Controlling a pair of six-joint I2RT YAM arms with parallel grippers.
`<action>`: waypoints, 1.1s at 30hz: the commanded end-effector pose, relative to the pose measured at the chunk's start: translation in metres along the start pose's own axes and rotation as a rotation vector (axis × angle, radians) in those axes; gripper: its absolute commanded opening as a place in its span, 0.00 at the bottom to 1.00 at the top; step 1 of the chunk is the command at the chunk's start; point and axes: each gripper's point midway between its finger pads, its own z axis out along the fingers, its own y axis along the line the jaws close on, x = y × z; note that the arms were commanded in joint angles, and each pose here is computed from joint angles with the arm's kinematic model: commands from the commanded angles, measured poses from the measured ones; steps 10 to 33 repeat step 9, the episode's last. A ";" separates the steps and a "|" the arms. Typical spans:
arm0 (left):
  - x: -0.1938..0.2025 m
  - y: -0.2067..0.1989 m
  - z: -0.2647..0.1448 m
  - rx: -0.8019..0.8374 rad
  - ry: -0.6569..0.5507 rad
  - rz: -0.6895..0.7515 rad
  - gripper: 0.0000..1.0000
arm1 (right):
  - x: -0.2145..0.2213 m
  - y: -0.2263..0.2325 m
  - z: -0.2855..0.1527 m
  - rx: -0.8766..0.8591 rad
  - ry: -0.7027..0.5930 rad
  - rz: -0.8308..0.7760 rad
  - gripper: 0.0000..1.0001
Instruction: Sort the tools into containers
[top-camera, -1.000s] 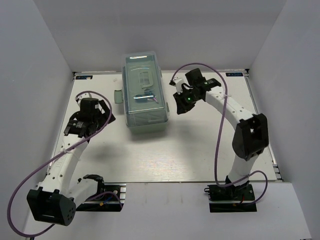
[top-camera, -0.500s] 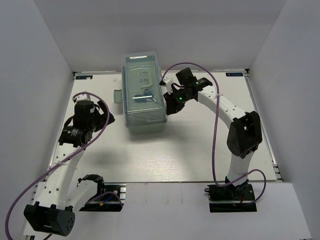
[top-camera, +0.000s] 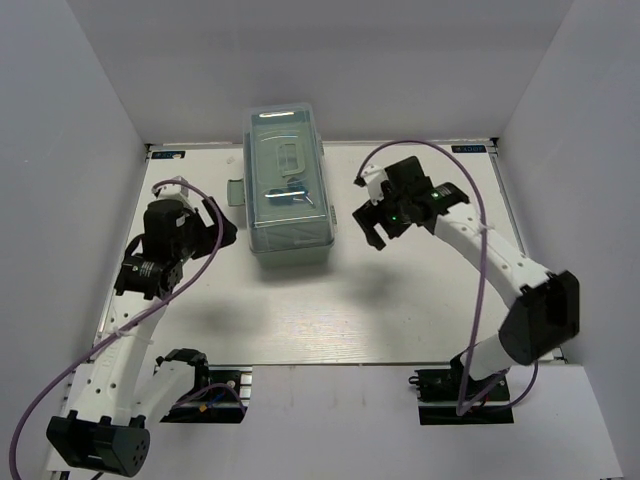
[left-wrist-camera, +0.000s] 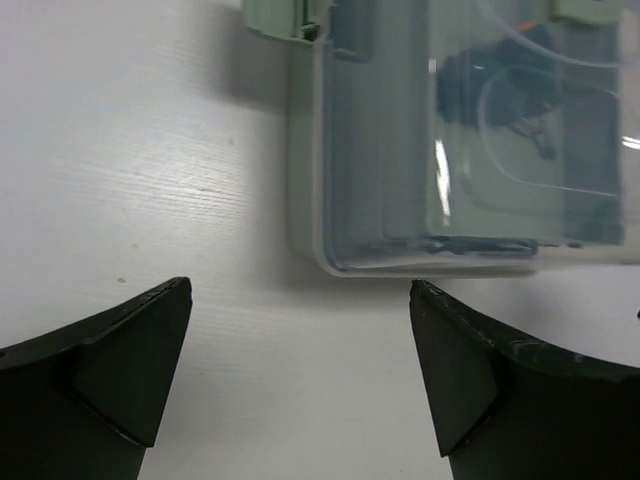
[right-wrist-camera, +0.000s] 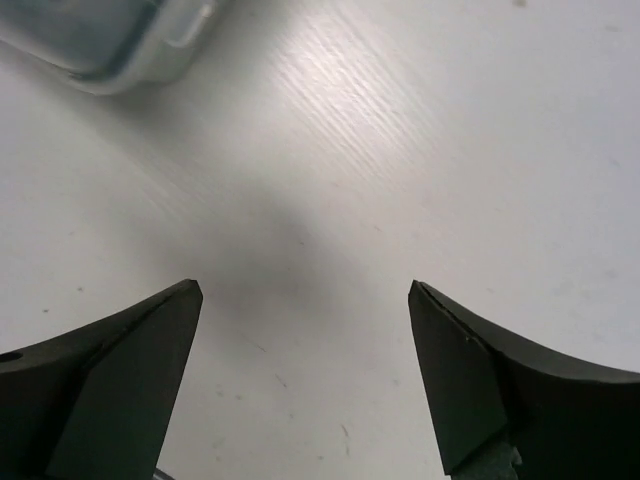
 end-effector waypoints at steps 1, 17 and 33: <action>-0.029 -0.034 -0.020 0.178 -0.102 0.055 1.00 | -0.014 -0.036 -0.042 0.261 -0.107 0.031 0.90; -0.049 -0.050 -0.028 0.241 -0.147 0.105 1.00 | -0.003 -0.038 -0.079 0.341 -0.174 0.104 0.90; -0.049 -0.050 -0.028 0.241 -0.147 0.105 1.00 | -0.003 -0.038 -0.079 0.341 -0.174 0.104 0.90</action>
